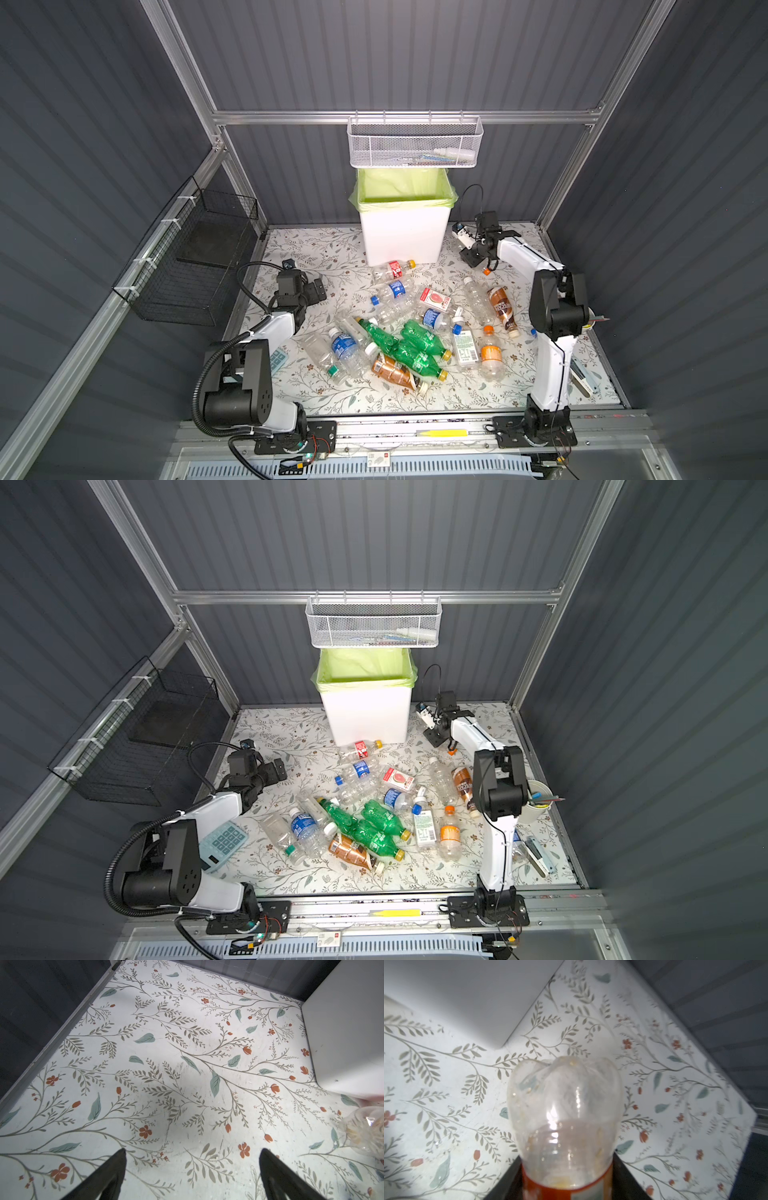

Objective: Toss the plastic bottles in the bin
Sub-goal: 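Lift the orange-labelled bottle with the right gripper and carry it over the bin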

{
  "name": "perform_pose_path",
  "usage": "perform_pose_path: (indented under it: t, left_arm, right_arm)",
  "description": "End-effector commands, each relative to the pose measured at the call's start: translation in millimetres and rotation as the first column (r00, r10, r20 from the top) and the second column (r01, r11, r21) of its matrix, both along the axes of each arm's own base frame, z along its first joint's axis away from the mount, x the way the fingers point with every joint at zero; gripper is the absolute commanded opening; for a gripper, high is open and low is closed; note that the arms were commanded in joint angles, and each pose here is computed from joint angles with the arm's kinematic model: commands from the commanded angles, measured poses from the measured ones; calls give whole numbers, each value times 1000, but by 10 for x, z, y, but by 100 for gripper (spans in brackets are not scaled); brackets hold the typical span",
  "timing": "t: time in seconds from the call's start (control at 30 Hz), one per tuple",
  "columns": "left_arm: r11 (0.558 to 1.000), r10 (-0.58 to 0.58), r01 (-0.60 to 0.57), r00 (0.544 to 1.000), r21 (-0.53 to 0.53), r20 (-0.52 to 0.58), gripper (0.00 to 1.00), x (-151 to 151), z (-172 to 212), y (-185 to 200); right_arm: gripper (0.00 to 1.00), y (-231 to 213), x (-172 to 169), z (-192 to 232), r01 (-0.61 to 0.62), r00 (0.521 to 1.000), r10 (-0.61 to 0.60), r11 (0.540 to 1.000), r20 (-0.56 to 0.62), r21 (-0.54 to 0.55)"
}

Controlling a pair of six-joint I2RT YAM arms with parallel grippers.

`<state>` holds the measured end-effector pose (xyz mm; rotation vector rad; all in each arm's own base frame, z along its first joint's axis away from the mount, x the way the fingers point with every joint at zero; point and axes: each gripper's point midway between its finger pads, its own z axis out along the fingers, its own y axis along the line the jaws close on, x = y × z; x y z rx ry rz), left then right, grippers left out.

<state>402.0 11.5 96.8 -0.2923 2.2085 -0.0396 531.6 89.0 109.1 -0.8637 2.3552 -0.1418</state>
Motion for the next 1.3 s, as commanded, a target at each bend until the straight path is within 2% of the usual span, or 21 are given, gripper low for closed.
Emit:
perform_pose_path:
  t: [0.0, 0.13, 0.2, 0.3, 0.4, 0.47, 0.53, 0.6, 0.63, 0.73, 0.87, 0.97, 1.0, 1.03, 1.13, 1.2, 1.27]
  left_arm:
    - [999, 36, -36, 999, -18, 20, 100, -43, 34, 29]
    - [997, 71, -70, 997, -30, 24, 100, -59, 7, 64]
    - [996, 86, -85, 996, -35, 27, 100, -57, 2, 81]
    - [995, 95, -94, 995, -45, 27, 100, -44, -18, 82]
    - [994, 98, -97, 995, -53, 25, 100, -24, -16, 76]
    - [993, 105, -103, 994, -56, 25, 100, -21, -17, 84]
    - [993, 108, -106, 994, -61, 29, 100, -21, -13, 83]
    - [992, 105, -103, 994, -66, 30, 100, -17, -9, 74]
    - [993, 104, -102, 994, -68, 27, 100, -25, -21, 70]
    - [993, 99, -96, 995, -72, 31, 100, -15, -8, 60]
    - [992, 97, -94, 995, -80, 33, 100, -23, -2, 49]
    - [991, 102, -98, 994, -90, 41, 100, -26, 9, 46]
    - [991, 100, -96, 994, -92, 43, 100, -23, 13, 39]
    - [991, 99, -95, 994, -92, 40, 100, -23, 3, 39]
    - [992, 88, -85, 995, -91, 35, 100, -17, 0, 26]
    - [993, 83, -80, 996, -87, 33, 100, -26, 3, 22]
    - [994, 78, -75, 996, -85, 33, 100, -42, 8, 16]
  right_arm:
    - [48, -164, 100, 670, 92, 975, -105, 993, 195, 72]
    - [49, -428, -17, 1508, 162, 891, -223, 970, 395, 183]
    - [49, -522, -125, 1991, 169, 829, -276, 952, 486, 253]
    - [50, -593, -357, 2795, 134, 709, -338, 926, 619, 352]
    - [51, -611, -663, 3611, 42, 562, -414, 879, 716, 475]
    - [52, -588, -908, 4125, -64, 470, -463, 831, 751, 553]
    - [53, -557, -1106, 4518, -180, 399, -513, 769, 760, 613]
    - [56, -499, -1251, 4813, -302, 356, -550, 697, 756, 650]
    - [56, -444, -1282, 4931, -363, 352, -562, 655, 748, 663]
    - [56, -117, -1092, 5015, -460, 426, -533, 568, 731, 682]
    - [56, 551, -564, 4737, -475, 573, -419, 530, 704, 702]
    - [56, 1101, -169, 4279, -453, 702, -309, 502, 642, 737]
    - [59, 1308, -63, 4084, -448, 736, -252, 515, 629, 731]
    - [63, 1485, 26, 3906, -435, 764, -196, 548, 615, 715]
    - [83, 1716, 261, 3540, -353, 804, -131, 680, 580, 643]
    - [99, 1645, 339, 3522, -297, 806, -155, 729, 572, 617]
    - [99, 1503, 323, 3615, -257, 782, -192, 767, 592, 588]
